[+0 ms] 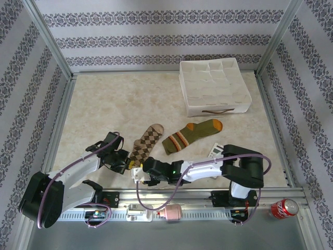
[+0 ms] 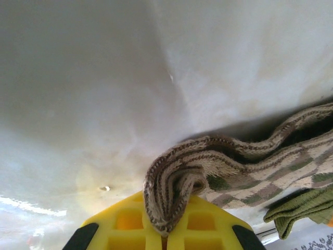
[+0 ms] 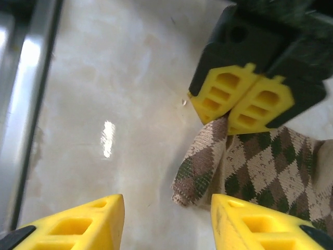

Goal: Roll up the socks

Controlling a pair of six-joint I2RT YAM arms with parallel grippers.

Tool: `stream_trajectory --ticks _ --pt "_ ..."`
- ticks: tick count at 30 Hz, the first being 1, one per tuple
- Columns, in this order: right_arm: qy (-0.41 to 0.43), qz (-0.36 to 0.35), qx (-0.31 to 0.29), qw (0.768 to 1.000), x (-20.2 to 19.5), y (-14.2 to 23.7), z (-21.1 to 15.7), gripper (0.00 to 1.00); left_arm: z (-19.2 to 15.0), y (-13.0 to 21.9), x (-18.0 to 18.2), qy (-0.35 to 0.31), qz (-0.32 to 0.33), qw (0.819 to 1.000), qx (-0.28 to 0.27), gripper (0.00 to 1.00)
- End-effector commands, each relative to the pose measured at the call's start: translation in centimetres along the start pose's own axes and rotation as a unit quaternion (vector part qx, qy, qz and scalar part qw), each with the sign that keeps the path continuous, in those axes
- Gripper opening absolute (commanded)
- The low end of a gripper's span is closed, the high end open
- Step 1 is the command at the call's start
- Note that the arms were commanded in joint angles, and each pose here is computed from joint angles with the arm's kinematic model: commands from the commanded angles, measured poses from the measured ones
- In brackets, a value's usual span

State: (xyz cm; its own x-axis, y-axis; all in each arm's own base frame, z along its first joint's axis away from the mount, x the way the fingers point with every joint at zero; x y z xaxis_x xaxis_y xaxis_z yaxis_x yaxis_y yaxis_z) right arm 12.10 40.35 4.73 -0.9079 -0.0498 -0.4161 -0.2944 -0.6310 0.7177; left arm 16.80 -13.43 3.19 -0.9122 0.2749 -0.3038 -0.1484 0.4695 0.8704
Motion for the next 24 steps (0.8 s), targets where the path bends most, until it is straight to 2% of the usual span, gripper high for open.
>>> stream_trajectory --ticks 1,5,10,12,17,19,20,24 --pt "0.030 -0.065 0.005 0.997 -2.5 -0.7 1.1 0.44 0.6 -0.1 1.8 0.021 0.044 0.999 -0.018 0.00" --pt "0.030 -0.072 0.013 0.997 -2.9 -1.8 1.3 0.41 0.6 -0.1 1.9 0.022 0.044 0.999 -0.018 0.00" --pt "0.003 -0.053 0.018 0.998 -2.6 -2.7 1.0 0.31 0.6 -0.2 1.9 0.020 0.042 0.999 -0.017 0.00" --pt "-0.018 -0.046 0.024 0.999 -2.6 -3.1 0.6 0.25 0.6 -0.2 1.9 0.020 0.041 0.999 -0.014 0.00" --pt "-0.084 -0.016 0.032 0.996 -2.7 -3.4 -0.6 0.00 0.5 -0.2 1.9 0.018 0.037 0.999 -0.012 0.00" --pt "-0.123 0.023 0.024 0.992 -2.4 -3.2 -0.8 0.00 0.4 -0.1 1.8 0.017 0.029 0.999 -0.010 0.00" --pt "-0.144 0.045 0.021 0.988 -2.2 -3.1 -0.8 0.00 0.4 0.0 1.6 0.016 0.024 1.000 -0.010 0.01" --pt "-0.233 0.147 0.019 0.961 -1.0 -3.0 -1.6 0.00 0.4 0.8 0.5 0.005 -0.011 1.000 -0.014 0.23"
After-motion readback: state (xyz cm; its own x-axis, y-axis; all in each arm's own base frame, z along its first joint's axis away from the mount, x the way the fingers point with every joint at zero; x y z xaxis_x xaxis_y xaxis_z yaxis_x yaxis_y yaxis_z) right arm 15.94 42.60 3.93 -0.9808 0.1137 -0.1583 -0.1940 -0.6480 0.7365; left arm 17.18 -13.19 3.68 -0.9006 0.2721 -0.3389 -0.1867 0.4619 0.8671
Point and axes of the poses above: each hand's point on the last joint's axis, 136 mm out from that joint toward the fingers, its own y axis back along the fingers, its own x axis along the line the jaws close on, z = x × y, the point moved 1 cm from there along y, back along the fingers, and after that the axes turned 2 degrees about y, right-handed, at the moved point
